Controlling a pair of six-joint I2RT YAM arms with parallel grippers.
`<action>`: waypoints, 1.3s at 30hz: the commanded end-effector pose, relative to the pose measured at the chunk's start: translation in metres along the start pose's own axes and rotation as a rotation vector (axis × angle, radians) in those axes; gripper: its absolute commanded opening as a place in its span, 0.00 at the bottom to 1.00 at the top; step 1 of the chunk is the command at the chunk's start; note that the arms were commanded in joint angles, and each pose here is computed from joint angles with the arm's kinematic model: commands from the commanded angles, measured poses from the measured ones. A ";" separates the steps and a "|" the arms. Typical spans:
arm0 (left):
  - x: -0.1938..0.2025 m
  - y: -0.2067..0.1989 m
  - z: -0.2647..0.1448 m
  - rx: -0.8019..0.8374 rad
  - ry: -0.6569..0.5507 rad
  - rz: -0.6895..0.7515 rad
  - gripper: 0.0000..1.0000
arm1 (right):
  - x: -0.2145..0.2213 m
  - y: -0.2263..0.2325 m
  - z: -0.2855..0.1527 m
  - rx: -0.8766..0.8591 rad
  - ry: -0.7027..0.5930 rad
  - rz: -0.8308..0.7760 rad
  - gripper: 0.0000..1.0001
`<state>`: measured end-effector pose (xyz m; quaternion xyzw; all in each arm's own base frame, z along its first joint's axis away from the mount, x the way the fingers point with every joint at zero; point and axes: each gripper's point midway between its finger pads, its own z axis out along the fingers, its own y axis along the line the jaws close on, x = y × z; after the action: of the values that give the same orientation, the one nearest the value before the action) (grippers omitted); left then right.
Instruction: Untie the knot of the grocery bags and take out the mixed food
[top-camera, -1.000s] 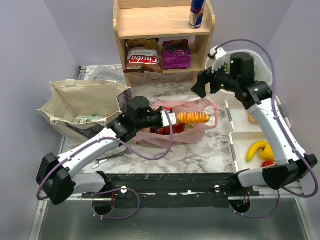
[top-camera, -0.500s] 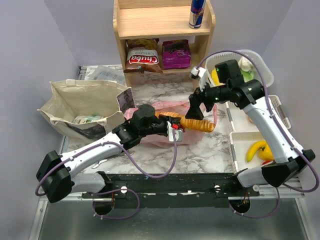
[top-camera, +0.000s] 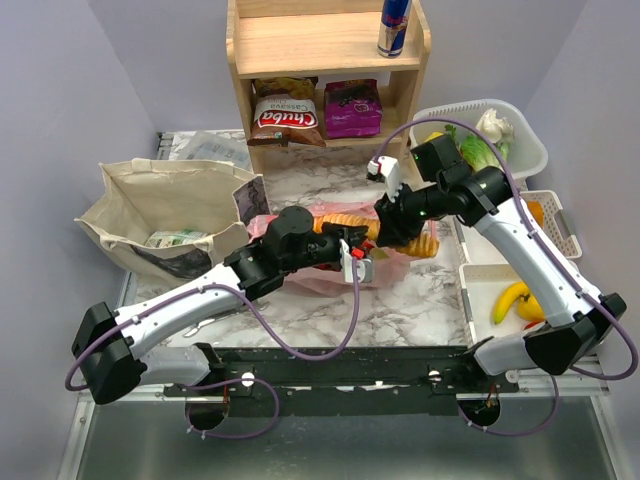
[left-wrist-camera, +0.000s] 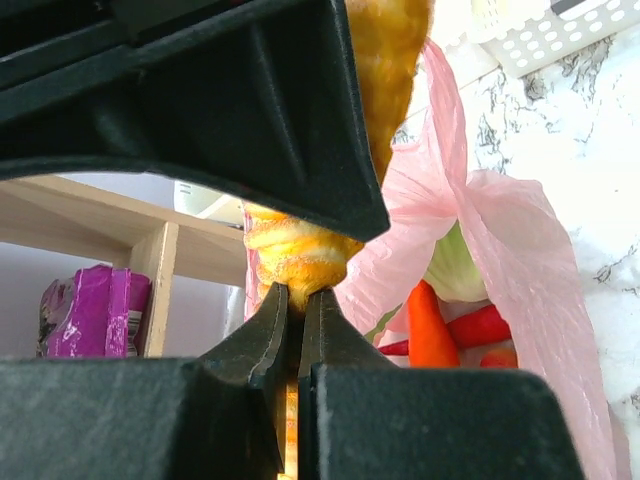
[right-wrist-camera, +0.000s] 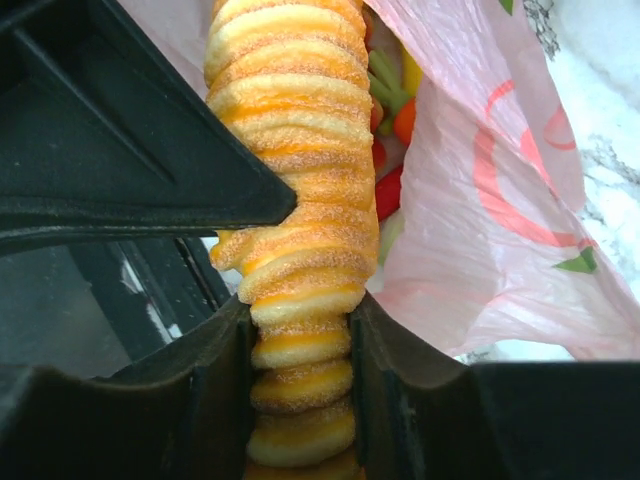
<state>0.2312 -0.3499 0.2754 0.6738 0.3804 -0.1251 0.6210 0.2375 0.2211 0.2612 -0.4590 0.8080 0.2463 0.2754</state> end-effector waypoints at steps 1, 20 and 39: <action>-0.036 0.034 -0.011 -0.064 -0.062 -0.024 0.13 | 0.003 0.001 -0.021 0.055 -0.001 -0.026 0.25; -0.067 0.041 -0.090 -0.039 -0.105 -0.475 0.98 | -0.082 -0.071 -0.203 0.887 -0.417 -0.064 0.01; -0.064 0.047 -0.073 -0.027 -0.111 -0.473 0.98 | 0.133 -0.153 -0.225 1.471 -0.490 1.379 0.01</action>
<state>0.1999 -0.2987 0.3549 0.5513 0.5056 -0.2863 0.5987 0.2652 -0.0731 0.3445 0.2962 0.8126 -0.1659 0.4737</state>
